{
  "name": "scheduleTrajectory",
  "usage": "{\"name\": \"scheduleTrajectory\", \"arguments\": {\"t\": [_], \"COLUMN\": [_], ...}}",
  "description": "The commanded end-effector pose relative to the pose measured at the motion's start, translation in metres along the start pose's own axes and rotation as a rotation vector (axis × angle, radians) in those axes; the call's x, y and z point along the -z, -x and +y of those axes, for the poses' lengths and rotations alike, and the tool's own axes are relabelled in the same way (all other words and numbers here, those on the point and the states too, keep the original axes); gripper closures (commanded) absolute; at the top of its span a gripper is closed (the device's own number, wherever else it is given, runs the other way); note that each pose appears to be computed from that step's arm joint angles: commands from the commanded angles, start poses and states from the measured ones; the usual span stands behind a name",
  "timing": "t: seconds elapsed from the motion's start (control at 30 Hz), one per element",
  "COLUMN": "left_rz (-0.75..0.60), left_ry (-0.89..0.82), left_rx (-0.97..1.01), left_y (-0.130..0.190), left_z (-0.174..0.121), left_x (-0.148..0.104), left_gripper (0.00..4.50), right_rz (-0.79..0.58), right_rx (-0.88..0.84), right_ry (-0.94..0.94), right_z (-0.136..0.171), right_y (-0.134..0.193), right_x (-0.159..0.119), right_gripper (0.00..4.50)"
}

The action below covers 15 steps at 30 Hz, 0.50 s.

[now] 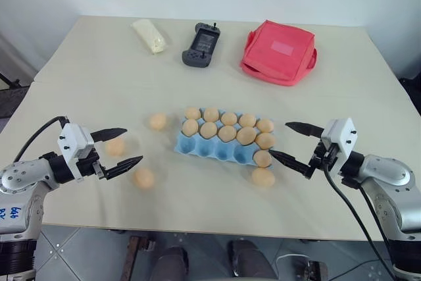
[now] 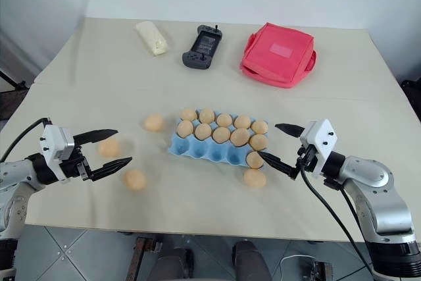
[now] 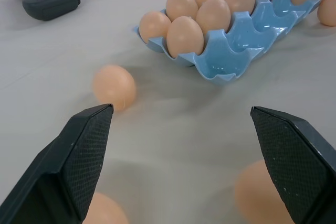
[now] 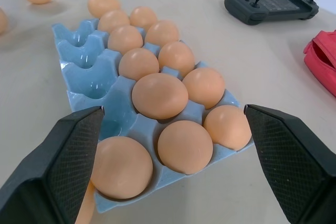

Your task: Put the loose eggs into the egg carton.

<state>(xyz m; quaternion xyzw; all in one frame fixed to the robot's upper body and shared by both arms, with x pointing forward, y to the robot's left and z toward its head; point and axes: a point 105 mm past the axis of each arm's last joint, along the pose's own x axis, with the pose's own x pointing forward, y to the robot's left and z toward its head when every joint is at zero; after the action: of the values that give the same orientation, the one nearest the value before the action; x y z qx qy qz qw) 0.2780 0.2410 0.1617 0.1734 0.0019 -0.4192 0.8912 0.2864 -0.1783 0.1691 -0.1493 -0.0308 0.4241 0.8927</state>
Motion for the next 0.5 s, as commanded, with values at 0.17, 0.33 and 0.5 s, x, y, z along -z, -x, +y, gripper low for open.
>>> {"name": "scheduleTrajectory", "arguments": {"t": [0.17,0.33,0.5], "left_rz": [-0.050,-0.076,-0.054], "left_ry": [0.019,0.021,-0.044], "left_rx": [0.030,0.148,0.368], "left_y": [-0.005,-0.019,-0.037], "left_z": [-0.004,-0.019,-0.050], "left_x": [-0.006,-0.013,-0.018], "left_gripper": [0.03,0.03,0.03], "right_rz": [-0.043,-0.048,0.036], "right_rx": [-0.003,0.005,0.034], "right_ry": [0.033,0.045,0.040], "right_z": [0.001,0.002,0.009], "right_y": [-0.002,0.005,0.039], "right_x": [-0.013,-0.019,-0.012], "right_gripper": [0.02,0.02,0.02]}}
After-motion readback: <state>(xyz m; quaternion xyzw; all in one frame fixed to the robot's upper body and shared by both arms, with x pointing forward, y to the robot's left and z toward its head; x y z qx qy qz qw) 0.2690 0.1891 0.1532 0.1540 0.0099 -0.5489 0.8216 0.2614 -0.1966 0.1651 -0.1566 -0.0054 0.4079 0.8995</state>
